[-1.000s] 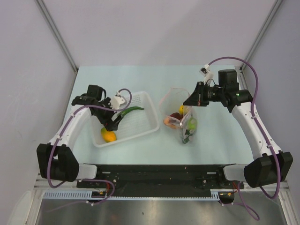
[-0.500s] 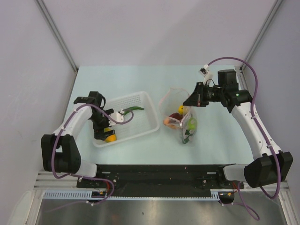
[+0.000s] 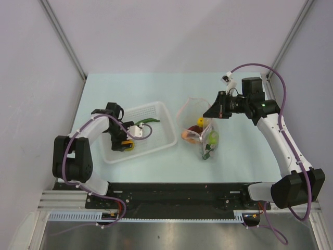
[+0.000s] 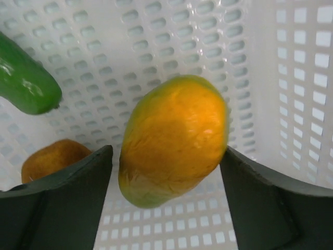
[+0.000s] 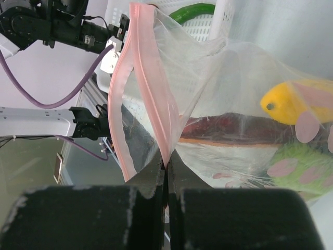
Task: Place the food in the zip-top bag and seal the zipper
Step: Pick up the fake fruit from the bin, then place the fake fruit in the zipper food storage bag.
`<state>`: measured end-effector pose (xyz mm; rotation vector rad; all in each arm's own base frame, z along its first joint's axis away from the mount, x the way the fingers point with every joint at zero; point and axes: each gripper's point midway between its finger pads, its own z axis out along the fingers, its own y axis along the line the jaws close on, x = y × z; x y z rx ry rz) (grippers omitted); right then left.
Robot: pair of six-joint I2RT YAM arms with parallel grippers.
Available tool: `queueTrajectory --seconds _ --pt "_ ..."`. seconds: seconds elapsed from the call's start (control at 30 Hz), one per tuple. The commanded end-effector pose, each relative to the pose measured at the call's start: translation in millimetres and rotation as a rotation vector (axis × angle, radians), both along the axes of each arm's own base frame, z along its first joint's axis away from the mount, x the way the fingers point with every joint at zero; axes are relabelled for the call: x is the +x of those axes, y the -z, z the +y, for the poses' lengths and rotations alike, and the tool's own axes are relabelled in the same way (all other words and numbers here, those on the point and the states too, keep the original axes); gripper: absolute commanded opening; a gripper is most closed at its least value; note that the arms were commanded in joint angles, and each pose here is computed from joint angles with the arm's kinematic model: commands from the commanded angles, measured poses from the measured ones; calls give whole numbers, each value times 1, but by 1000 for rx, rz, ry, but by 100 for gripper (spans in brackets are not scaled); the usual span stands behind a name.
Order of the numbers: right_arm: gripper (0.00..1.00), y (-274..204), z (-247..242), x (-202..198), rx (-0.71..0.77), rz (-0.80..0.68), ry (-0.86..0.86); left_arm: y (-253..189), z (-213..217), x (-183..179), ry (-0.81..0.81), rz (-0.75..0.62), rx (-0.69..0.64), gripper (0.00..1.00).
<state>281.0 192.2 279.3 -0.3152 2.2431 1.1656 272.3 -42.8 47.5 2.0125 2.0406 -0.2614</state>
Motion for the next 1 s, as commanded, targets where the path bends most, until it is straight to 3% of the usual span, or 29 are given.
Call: queueTrajectory --seconds 0.0,0.17,0.3,0.33,0.37,0.4,0.43,0.47,0.5,0.6,0.77,0.97 --pt "0 -5 -3 2 2 -34 11 -14 -30 14 -6 -30 -148 80" --pt "0 -5 -4 2 2 -38 13 -57 -48 19 -46 -48 -259 43" --pt "0 -2 -3 3 4 -34 12 -148 -99 30 -108 -109 -553 35" --pt "0 0 -3 5 4 -32 14 -200 -130 32 -112 -126 -739 36" --pt "0 2 -2 5 3 -27 13 -229 -148 29 -193 -74 -826 36" --pt "0 2 -3 6 4 -26 16 -271 -161 38 -149 -196 -930 37" --pt "0 1 -3 6 3 -26 18 -291 -170 38 -162 -223 -988 38" --pt "0 -1 -3 8 2 -33 18 -300 -186 29 -223 -154 -1055 37" --pt "0 -1 -3 9 2 -31 16 -341 -194 28 -162 -281 -1159 37" --pt "0 -5 -3 11 1 -38 19 -374 -225 20 -175 -296 -1305 34" --pt "0 -6 0 16 20 -27 25 -377 -284 15 -220 -126 -1384 31" --pt "0 -14 -3 20 46 -24 32 -333 -332 10 -183 -36 -1321 31"
